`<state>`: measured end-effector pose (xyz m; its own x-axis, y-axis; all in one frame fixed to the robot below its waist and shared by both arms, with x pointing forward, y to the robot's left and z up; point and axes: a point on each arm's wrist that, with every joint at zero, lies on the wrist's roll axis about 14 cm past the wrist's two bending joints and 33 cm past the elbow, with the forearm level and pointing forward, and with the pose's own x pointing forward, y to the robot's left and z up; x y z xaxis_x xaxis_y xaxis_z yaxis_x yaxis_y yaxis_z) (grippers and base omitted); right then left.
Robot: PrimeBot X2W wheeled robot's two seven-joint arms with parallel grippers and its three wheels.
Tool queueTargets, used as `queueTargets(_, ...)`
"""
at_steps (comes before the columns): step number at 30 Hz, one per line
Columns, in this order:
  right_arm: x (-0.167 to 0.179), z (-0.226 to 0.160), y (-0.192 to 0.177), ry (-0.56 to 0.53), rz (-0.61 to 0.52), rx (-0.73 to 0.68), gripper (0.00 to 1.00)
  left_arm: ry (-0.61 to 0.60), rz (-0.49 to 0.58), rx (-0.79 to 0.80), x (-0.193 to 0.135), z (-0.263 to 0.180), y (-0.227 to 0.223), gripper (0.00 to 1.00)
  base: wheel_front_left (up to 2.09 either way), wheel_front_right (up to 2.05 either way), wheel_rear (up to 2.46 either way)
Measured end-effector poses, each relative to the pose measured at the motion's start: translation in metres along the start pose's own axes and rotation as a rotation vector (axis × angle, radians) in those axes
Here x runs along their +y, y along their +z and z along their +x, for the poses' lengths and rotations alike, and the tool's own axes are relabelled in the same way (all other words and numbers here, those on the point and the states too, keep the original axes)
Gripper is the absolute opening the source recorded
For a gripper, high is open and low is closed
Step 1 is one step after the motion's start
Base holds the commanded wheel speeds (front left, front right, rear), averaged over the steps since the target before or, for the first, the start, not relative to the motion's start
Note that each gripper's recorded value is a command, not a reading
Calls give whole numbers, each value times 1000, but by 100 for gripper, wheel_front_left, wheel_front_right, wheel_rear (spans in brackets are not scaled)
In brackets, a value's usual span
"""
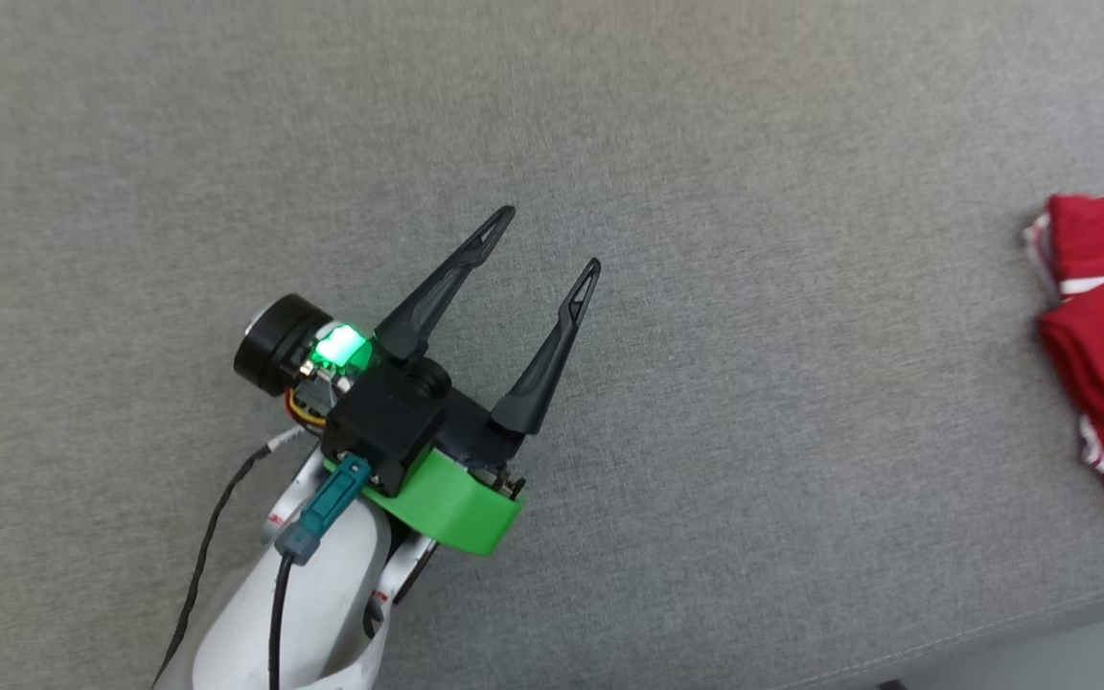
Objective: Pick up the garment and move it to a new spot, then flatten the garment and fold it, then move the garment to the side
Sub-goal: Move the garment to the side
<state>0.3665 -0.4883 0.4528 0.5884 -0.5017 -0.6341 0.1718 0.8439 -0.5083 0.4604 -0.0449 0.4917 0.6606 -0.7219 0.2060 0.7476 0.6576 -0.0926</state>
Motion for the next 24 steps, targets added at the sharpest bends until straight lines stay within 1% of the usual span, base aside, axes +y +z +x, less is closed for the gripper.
queueTargets(3, -19, 14, -13, -68, 23, 45, 0, -8, -19, -8, 5, 5, -10, 100, 0, 0, 0)
queueTargets(5, -25, 21, -19, -96, 33, 65, 0, -8, -37, -6, 7, 6, -17, 100, 0, 0, 0)
queueTargets(7, -25, 30, -26, -113, 43, 83, 0, -6, -54, -4, 9, 6, -25, 100, 0, 0, 0)
queueTargets(11, -14, 44, -35, -110, 49, 106, 0, 7, -76, 14, 14, 3, -38, 100, 0, 0, 0)
queueTargets(12, -12, 47, -36, -110, 54, 105, 21, 11, -79, 20, 15, 2, -41, 100, 0, 0, 0)
queueTargets(13, -10, 50, -35, -109, 53, 101, 71, 16, -79, 26, 16, 0, -43, 100, 0, 0, 0)
queueTargets(14, -8, 52, -33, -108, 49, 94, 100, 20, -78, 30, 17, -1, -45, 100, 0, 0, 0)
queueTargets(18, -5, 54, -26, -104, 61, 68, 100, 31, -68, 34, 20, -2, -41, 100, 0, 0, 0)
queueTargets(24, -12, 44, 2, -102, 66, -34, 100, 57, -61, 22, 19, -3, -25, 100, 0, 0, 0)
